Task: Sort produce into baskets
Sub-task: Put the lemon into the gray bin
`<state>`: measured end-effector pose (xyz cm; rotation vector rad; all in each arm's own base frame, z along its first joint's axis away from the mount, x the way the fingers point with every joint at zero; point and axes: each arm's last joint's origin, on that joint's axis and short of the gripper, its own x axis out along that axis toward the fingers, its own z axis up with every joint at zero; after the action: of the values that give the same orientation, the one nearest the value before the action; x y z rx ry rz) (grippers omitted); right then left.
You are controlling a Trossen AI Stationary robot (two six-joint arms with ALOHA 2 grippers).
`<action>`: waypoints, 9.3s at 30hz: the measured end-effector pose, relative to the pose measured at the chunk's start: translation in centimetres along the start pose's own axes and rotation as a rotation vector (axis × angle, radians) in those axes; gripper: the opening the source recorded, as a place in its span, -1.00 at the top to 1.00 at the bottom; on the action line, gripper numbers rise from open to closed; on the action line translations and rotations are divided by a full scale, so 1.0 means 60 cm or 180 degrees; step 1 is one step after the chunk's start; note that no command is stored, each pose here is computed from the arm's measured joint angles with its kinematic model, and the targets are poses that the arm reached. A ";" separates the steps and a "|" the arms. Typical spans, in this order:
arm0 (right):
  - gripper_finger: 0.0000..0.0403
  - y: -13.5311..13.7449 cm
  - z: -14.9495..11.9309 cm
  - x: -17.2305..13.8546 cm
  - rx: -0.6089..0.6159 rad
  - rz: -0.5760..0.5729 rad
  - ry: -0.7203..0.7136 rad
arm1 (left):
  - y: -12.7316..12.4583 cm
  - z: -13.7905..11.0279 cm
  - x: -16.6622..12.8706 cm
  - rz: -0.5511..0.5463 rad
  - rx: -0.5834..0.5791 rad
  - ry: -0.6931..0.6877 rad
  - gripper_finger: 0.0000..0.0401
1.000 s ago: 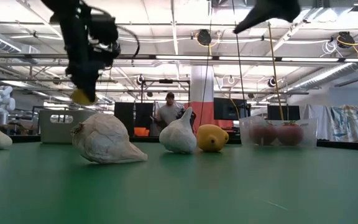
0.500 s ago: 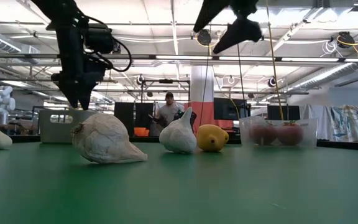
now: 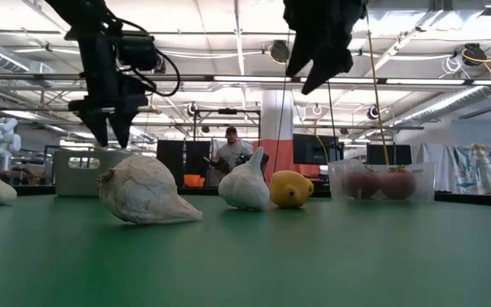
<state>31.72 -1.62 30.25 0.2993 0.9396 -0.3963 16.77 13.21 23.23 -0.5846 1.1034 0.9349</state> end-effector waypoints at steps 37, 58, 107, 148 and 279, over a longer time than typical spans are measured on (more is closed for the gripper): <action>0.07 0.153 -0.172 -0.077 0.0932 -0.0375 0.0713 | -0.370 0.170 0.068 -0.1316 0.2441 -0.1250 -0.52; 0.43 0.137 -0.232 -0.135 0.0614 -0.0944 0.1028 | -0.405 0.325 0.197 -0.0830 0.3164 -0.1042 -0.52; 0.54 0.107 -0.211 -0.132 0.0724 -0.0869 0.0708 | -0.370 0.339 0.198 -0.0767 0.2857 -0.0587 -0.52; -0.48 -0.339 0.081 0.200 0.1273 -0.0606 0.0339 | -0.061 0.062 -0.313 -0.0799 0.0501 -0.1437 -0.52; -0.48 0.038 0.072 0.109 -0.0401 0.0491 0.0398 | -0.005 -0.039 -0.082 -0.0005 -0.0854 -0.1021 0.01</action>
<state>39.31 -2.67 27.41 0.2815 1.0517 -0.1775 15.14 9.52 26.95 -0.6270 0.6956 1.1405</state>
